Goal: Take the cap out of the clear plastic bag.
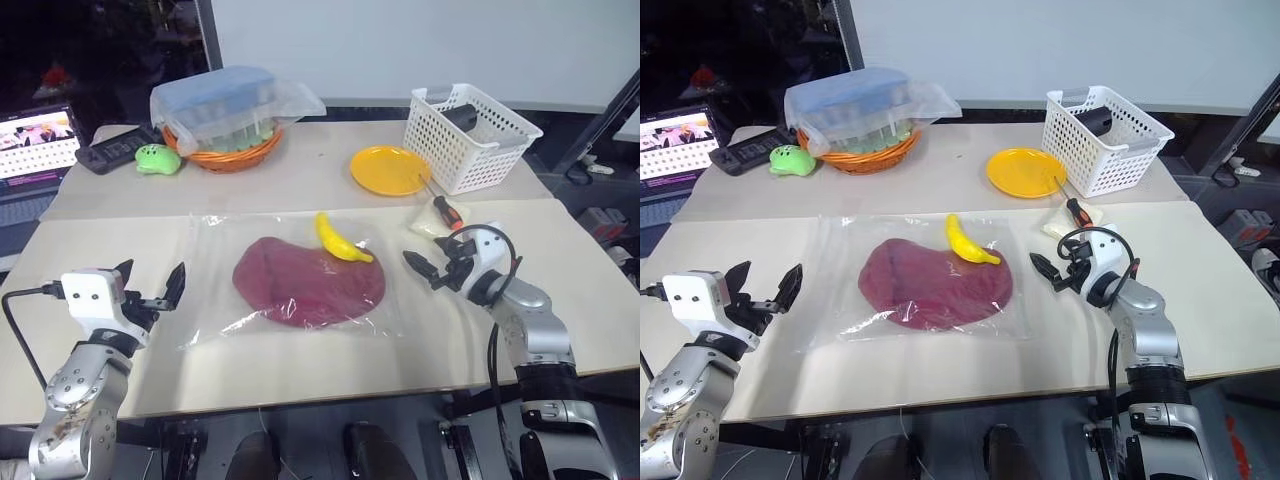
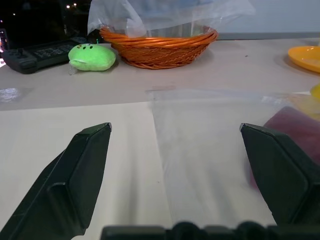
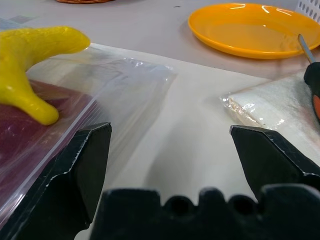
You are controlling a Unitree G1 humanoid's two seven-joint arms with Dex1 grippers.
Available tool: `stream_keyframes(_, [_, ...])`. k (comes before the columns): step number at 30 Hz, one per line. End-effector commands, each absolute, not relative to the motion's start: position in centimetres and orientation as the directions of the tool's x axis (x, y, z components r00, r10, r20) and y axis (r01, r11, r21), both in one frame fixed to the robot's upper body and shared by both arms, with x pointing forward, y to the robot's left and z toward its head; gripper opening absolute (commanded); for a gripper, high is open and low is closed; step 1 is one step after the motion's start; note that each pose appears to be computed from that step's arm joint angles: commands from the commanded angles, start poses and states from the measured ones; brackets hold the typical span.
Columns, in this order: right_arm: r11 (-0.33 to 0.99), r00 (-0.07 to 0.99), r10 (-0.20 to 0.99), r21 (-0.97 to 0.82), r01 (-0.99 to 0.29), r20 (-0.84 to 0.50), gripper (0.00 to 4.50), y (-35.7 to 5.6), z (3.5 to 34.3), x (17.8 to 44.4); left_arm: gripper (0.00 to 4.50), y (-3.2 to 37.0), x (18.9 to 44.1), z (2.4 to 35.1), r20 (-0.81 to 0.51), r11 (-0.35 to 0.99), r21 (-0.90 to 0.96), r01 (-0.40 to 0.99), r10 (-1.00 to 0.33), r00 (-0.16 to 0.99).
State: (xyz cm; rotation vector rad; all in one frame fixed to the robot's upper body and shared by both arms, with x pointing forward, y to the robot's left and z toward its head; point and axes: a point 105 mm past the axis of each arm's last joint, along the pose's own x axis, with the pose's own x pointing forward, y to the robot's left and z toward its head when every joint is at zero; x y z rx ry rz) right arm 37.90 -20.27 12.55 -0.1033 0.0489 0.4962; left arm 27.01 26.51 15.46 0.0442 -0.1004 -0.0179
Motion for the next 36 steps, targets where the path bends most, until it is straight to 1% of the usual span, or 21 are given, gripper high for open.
stream_keyframes(1, [0.869,0.878,0.478,-0.139,-0.476,-0.018,4.5,-20.3,14.8,38.2,4.44,26.6,27.3,17.4,0.153,0.997,0.06,0.047,-0.056,0.987])
stream_keyframes(4, [0.836,0.853,0.522,-0.186,-0.516,-0.023,4.5,-19.1,16.7,38.3,4.44,26.2,27.9,20.2,0.223,0.991,0.035,0.133,-0.137,0.965])
stream_keyframes(8, [0.795,0.823,0.567,-0.233,-0.56,-0.041,4.5,-17.8,18.6,38.6,4.44,25.7,28.4,22.2,0.239,0.979,0.076,0.189,-0.202,0.95])
stream_keyframes(10, [0.774,0.805,0.591,-0.249,-0.583,-0.049,4.5,-17.0,19.8,38.8,4.44,25.2,28.5,22.9,0.238,0.971,0.079,0.227,-0.239,0.941])
stream_keyframes(12, [0.745,0.77,0.636,-0.221,-0.629,-0.05,4.5,-15.3,21.3,39.1,4.44,24.2,28.4,23.2,0.225,0.955,0.074,0.289,-0.298,0.928])
stream_keyframes(14, [0.715,0.74,0.669,-0.212,-0.667,-0.071,4.5,-14.0,22.1,39.2,4.44,23.2,28.1,23.4,0.211,0.935,0.072,0.348,-0.355,0.911])
stream_keyframes(16, [0.676,0.699,0.705,-0.18,-0.714,-0.125,4.5,-12.4,21.9,39.4,4.44,22.1,27.6,23.3,0.189,0.912,0.069,0.405,-0.411,0.892])
stream_keyframes(18, [0.609,0.629,0.758,-0.16,-0.777,-0.171,4.5,-10.5,21.5,39.0,4.44,21.2,27.1,23.1,0.157,0.887,0.074,0.456,-0.462,0.873])
stream_keyframes(21, [0.553,0.568,0.794,-0.129,-0.823,-0.215,4.5,-8.8,20.8,38.9,4.44,20.3,26.2,22.8,0.121,0.859,0.074,0.506,-0.512,0.851])
stream_keyframes(23, [0.541,0.553,0.797,-0.12,-0.833,-0.245,4.5,-8.3,20.1,39.2,4.44,20.0,25.7,22.6,0.096,0.845,0.075,0.529,-0.534,0.84])
stream_keyframes(25, [0.527,0.541,0.787,-0.134,-0.839,-0.296,4.5,-7.3,18.9,39.9,4.44,19.4,24.8,21.9,0.029,0.812,0.1,0.575,-0.58,0.814])
stream_keyframes(27, [0.528,0.542,0.779,-0.136,-0.838,-0.317,4.5,-6.8,18.3,40.5,4.44,19.1,24.1,21.5,-0.011,0.792,0.112,0.601,-0.603,0.797])
stream_keyframes(31, [0.531,0.537,0.764,-0.124,-0.838,-0.358,4.5,-5.9,17.0,41.5,4.44,18.8,23.2,20.8,-0.062,0.773,0.089,0.628,-0.625,0.778])
stream_keyframes(35, [0.496,0.49,0.77,-0.1,-0.862,-0.409,4.5,-4.7,15.3,41.5,4.44,18.4,22.8,20.4,-0.092,0.756,0.073,0.65,-0.644,0.759])
stream_keyframes(36, [0.493,0.487,0.767,-0.1,-0.864,-0.418,4.24,-4.6,15.0,41.6,4.48,18.3,22.8,20.3,-0.097,0.752,0.071,0.655,-0.649,0.755])
